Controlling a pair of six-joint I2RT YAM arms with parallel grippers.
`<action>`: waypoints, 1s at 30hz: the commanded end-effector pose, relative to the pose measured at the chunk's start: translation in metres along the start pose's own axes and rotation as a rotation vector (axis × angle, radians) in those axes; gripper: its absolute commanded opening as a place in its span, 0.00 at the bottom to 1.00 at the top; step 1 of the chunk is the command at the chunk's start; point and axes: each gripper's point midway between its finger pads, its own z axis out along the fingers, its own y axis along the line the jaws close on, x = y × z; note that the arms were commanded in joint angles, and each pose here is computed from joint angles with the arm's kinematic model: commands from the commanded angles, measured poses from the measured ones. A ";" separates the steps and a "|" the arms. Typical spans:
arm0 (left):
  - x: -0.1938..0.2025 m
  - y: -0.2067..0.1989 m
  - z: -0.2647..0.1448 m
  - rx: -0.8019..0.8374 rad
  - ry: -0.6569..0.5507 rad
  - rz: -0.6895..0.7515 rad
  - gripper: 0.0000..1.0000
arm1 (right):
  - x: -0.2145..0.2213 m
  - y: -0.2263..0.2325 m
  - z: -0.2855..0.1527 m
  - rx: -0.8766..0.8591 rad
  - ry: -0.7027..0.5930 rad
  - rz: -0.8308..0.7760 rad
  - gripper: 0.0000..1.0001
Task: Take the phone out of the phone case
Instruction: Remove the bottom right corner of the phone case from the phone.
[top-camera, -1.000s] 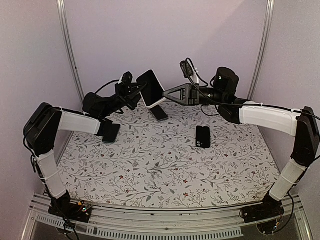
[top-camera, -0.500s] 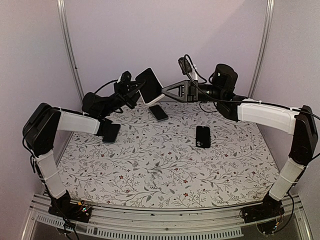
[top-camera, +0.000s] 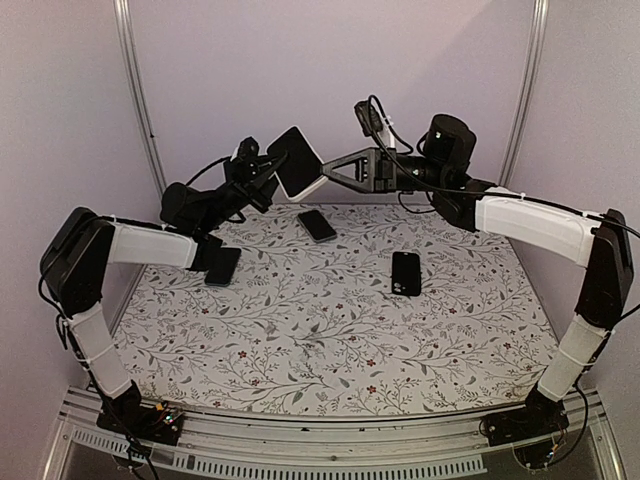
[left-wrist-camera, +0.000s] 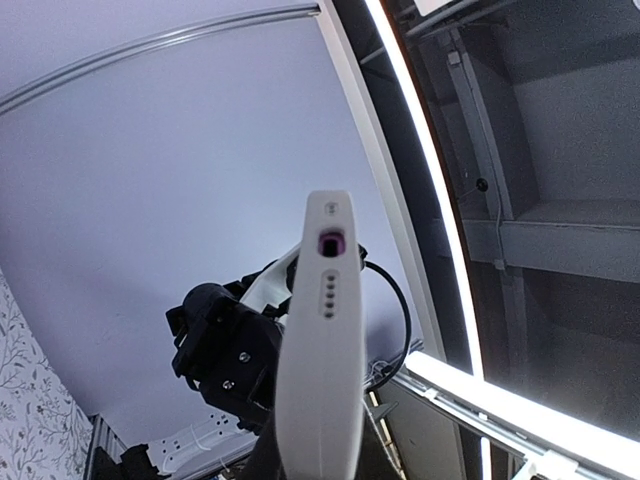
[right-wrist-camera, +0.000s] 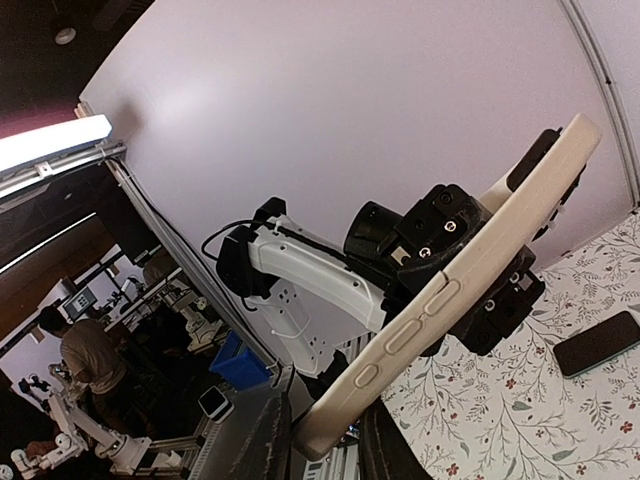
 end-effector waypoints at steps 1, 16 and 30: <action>0.040 0.070 0.006 -0.188 0.059 -0.290 0.00 | -0.027 0.060 0.019 -0.148 -0.070 -0.317 0.14; 0.052 0.081 0.019 -0.210 0.079 -0.341 0.00 | -0.014 0.074 0.021 -0.198 -0.031 -0.347 0.18; 0.066 0.083 0.034 -0.217 0.116 -0.354 0.00 | -0.016 0.083 0.019 -0.217 -0.037 -0.397 0.18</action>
